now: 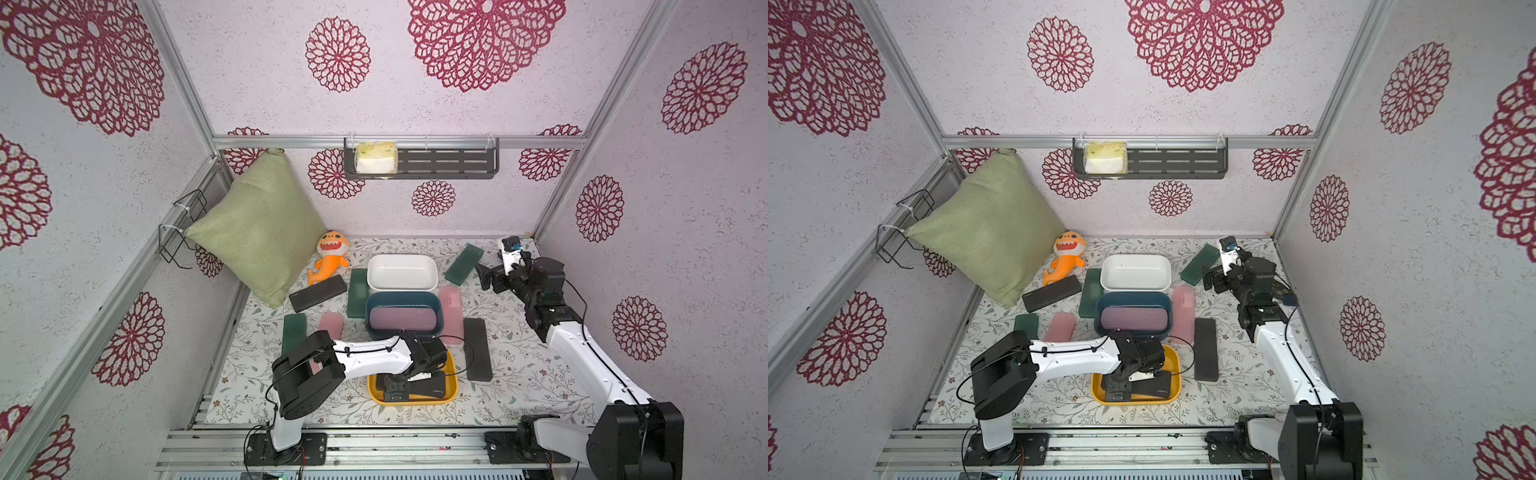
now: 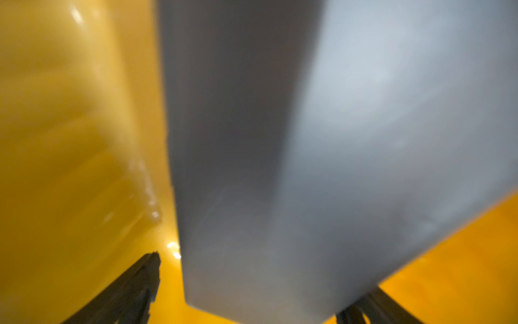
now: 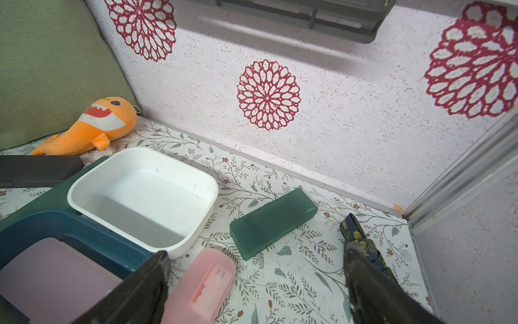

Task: Place the pencil cases by color into the storage box
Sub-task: Place the pencil case at the storage box.

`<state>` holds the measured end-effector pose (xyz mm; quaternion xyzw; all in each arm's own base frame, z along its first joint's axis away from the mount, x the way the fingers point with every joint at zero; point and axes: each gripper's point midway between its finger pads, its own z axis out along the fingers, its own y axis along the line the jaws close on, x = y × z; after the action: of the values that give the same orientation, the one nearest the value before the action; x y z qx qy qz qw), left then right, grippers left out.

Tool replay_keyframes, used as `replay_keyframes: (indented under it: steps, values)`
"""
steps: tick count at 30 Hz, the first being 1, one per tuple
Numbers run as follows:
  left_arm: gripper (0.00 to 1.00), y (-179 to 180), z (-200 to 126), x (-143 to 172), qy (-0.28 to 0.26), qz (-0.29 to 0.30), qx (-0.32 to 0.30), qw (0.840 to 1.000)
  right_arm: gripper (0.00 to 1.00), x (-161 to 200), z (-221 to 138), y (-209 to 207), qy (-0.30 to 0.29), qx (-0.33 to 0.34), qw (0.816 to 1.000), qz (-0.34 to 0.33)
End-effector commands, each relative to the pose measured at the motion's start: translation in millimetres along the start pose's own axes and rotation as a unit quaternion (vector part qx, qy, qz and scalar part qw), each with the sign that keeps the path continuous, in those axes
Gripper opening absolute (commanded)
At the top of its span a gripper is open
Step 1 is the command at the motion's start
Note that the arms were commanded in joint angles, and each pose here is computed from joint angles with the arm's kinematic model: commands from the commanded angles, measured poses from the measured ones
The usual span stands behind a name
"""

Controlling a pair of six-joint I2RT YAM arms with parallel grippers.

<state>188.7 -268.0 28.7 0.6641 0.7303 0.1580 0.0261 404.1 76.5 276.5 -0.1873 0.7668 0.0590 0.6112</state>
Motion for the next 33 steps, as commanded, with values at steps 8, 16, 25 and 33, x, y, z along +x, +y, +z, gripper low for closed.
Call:
replay_keyframes:
  steps: [8,16,25,33]
  values:
    - [0.97,39,-39,-7,-0.036,-0.015,-0.061,0.997,0.99,-3,1,-4,-0.008,0.004,1.000,0.012]
    - [0.97,36,-50,-7,-0.054,-0.022,-0.048,0.997,0.99,0,3,-5,0.002,0.005,1.000,0.017]
    - [0.97,64,-98,-3,-0.109,-0.084,-0.095,0.986,0.99,15,2,-14,0.049,0.037,0.997,0.050]
    - [0.97,139,-168,36,-0.214,-0.289,-0.268,0.894,0.99,79,-7,-24,0.210,0.131,0.963,0.105]
